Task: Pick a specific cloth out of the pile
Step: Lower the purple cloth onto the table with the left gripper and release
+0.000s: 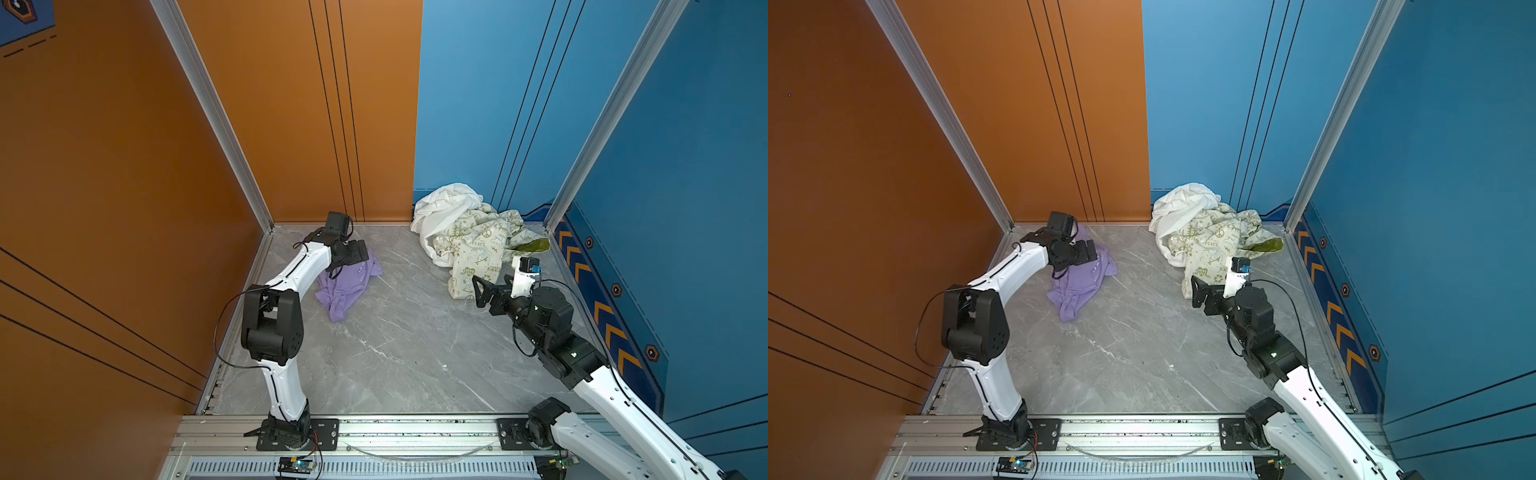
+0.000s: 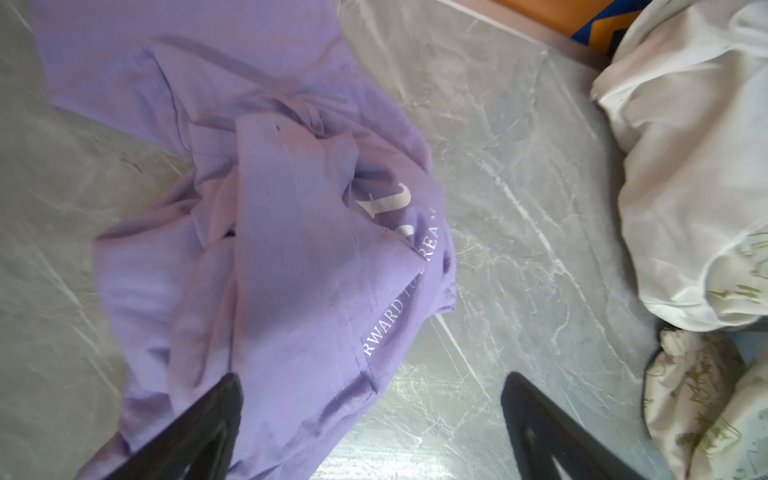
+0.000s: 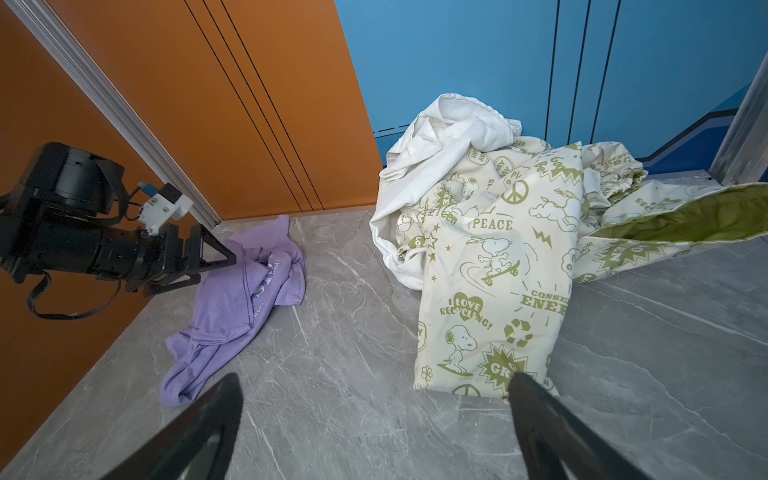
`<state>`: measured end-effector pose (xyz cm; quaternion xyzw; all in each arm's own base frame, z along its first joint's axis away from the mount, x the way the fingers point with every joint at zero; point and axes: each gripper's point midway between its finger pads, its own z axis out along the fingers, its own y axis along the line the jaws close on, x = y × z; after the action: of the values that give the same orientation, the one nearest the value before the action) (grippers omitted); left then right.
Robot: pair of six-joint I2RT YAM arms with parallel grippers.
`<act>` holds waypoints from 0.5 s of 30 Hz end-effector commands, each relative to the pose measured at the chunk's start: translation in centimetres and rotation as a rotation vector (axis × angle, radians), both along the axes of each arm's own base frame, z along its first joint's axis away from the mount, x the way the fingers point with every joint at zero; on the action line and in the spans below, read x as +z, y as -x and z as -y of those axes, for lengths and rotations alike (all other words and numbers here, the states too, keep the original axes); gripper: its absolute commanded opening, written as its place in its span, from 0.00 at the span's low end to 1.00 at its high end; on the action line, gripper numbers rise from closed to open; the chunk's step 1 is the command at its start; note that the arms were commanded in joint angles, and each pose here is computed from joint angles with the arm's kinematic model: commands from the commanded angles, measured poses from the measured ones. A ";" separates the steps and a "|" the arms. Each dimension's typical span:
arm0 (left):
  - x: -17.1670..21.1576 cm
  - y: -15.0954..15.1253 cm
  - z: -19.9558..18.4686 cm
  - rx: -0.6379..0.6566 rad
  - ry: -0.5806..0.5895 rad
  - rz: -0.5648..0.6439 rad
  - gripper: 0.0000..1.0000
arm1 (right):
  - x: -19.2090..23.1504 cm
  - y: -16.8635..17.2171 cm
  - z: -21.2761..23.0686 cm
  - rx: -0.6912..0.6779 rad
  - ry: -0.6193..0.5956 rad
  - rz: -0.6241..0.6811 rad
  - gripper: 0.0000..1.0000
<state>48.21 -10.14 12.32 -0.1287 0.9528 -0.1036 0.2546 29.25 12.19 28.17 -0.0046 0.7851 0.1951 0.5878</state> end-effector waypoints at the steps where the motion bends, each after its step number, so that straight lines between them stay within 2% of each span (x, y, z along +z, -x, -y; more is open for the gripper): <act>1: -1.6 -0.5 0.1 0.024 0.032 -0.036 0.98 | -0.6 0.4 0.0 0.010 -0.009 -0.021 1.00; 8: -7.8 1.6 -1.2 0.081 0.026 -0.172 0.98 | -1.1 0.3 0.0 0.013 -0.003 -0.031 1.00; 11: -8.3 2.1 -1.4 0.095 0.034 -0.182 0.98 | -1.2 0.3 0.0 0.014 -0.003 -0.033 1.00; 15: -6.3 1.7 -1.6 0.096 0.032 -0.134 0.98 | -1.3 0.4 0.1 0.015 -0.003 -0.036 1.00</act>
<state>46.67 -8.69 4.87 -0.1770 0.9624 -0.0894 0.1857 29.19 12.23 27.53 -0.0079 0.7904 0.1968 0.5800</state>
